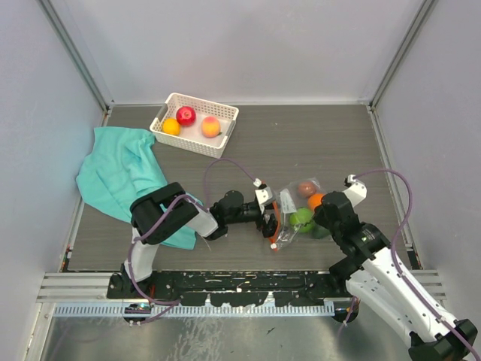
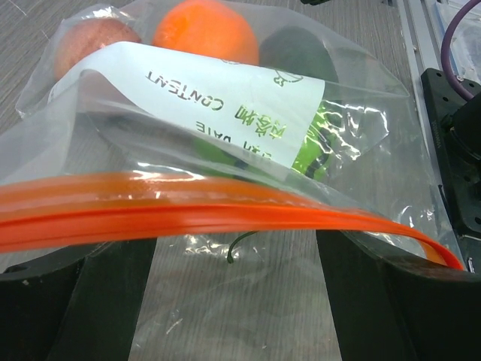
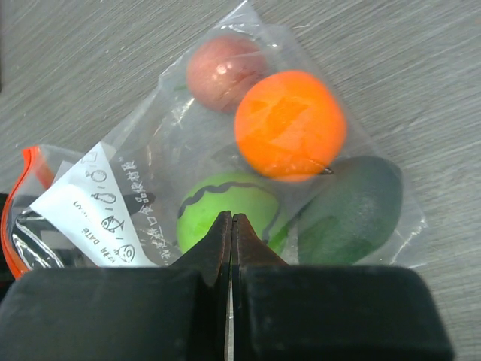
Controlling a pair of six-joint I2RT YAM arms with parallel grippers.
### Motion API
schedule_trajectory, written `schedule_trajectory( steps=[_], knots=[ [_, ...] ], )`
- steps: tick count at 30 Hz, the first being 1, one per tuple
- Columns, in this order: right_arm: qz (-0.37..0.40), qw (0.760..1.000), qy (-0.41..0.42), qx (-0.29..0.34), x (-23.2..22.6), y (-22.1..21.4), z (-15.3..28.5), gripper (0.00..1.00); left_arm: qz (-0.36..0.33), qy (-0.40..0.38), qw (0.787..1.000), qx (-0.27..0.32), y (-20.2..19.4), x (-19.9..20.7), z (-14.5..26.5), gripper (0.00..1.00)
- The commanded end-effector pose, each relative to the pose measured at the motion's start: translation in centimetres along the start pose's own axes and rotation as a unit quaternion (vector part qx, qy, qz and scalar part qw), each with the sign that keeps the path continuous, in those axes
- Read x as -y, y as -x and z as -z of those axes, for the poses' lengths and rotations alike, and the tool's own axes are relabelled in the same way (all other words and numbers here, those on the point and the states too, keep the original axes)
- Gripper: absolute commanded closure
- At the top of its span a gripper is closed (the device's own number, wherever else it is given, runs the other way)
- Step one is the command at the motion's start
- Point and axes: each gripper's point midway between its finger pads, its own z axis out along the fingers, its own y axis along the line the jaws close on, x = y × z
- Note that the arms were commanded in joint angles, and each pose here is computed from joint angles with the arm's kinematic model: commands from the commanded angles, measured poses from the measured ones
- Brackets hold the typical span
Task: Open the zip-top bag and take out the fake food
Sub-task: Pick up the fake fruit from the zipper food storage bag.
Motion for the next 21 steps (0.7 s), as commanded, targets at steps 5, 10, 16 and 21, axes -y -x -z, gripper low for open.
schedule_trajectory(
  steps=[5, 10, 16, 21],
  knots=[
    [-0.055, 0.996, -0.076, 0.000, 2.1, -0.6, -0.8, 0.94, -0.017, -0.007, 0.999, 0.039, 2.6, 0.1, -1.0, 0.13],
    [-0.059, 0.996, -0.066, -0.016, 2.1, -2.0, -1.7, 0.94, -0.020, -0.009, 0.999, 0.040, 2.7, 0.1, -1.1, 0.08],
    [-0.053, 0.997, -0.044, -0.043, 1.5, -3.9, -2.8, 0.94, -0.022, -0.009, 0.999, 0.036, 2.6, 0.0, -1.5, 0.04],
    [-0.049, 0.997, -0.026, -0.058, 0.9, -5.0, -3.5, 0.94, -0.026, 0.003, 0.999, 0.028, 2.6, -0.5, -1.7, 0.02]
  ],
)
